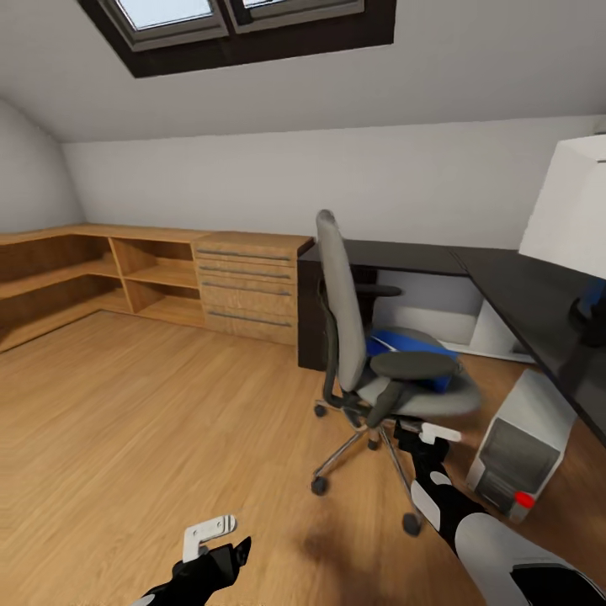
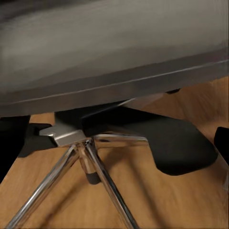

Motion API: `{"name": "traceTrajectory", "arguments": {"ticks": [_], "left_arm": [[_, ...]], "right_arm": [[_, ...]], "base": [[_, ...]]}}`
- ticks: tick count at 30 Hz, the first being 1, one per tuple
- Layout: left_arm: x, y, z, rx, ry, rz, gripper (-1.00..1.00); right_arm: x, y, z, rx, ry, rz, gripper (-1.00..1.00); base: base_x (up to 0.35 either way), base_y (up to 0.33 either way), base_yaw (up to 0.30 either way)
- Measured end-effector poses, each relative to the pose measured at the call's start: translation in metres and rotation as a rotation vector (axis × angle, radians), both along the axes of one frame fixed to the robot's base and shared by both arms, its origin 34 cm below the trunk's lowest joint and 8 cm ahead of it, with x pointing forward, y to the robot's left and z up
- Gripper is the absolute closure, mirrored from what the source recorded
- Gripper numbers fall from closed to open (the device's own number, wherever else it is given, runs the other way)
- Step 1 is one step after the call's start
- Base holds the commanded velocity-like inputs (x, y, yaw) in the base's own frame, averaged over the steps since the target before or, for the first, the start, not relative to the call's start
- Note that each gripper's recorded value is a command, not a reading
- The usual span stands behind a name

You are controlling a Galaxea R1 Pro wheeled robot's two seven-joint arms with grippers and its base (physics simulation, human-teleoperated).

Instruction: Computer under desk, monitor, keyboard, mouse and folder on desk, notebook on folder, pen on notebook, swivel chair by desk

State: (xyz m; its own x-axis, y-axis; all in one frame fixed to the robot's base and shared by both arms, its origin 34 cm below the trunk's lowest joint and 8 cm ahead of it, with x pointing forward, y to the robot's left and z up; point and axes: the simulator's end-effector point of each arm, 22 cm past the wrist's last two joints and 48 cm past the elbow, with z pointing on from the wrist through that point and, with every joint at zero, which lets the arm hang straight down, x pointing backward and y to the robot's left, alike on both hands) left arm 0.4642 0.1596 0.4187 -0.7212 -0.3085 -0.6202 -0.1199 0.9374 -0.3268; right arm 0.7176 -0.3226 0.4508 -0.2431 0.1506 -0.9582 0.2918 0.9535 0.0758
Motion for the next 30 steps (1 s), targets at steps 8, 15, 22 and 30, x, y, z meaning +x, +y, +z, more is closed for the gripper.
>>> {"name": "traceTrajectory", "arguments": {"ticks": [8,15,22,30], "left_arm": [[-0.0001,-0.0001,-0.0002,0.000,0.001,0.000,-1.00],[0.0001,-0.0003,0.0000,-0.001,-0.001,0.000,-1.00],[0.0000,-0.0010,0.0002,-0.001,-0.001,-0.001,-1.00],[0.0001,-0.0013,0.0002,0.001,-0.001,-0.003,-1.00]], "right_arm": [[0.0004,0.0003,0.0006,-0.002,-0.001,0.002,-1.00],[0.0003,-0.0003,0.0006,0.000,-0.001,-0.001,-1.00],[0.0003,0.0001,0.0005,-0.001,-0.001,0.001,-1.00],[0.0003,0.0013,0.0003,-0.001,0.000,0.004,-1.00]], "base": [[0.000,0.000,0.276],[-0.001,0.002,0.276],[-0.043,0.190,0.276],[-0.004,0.046,0.137]]}}
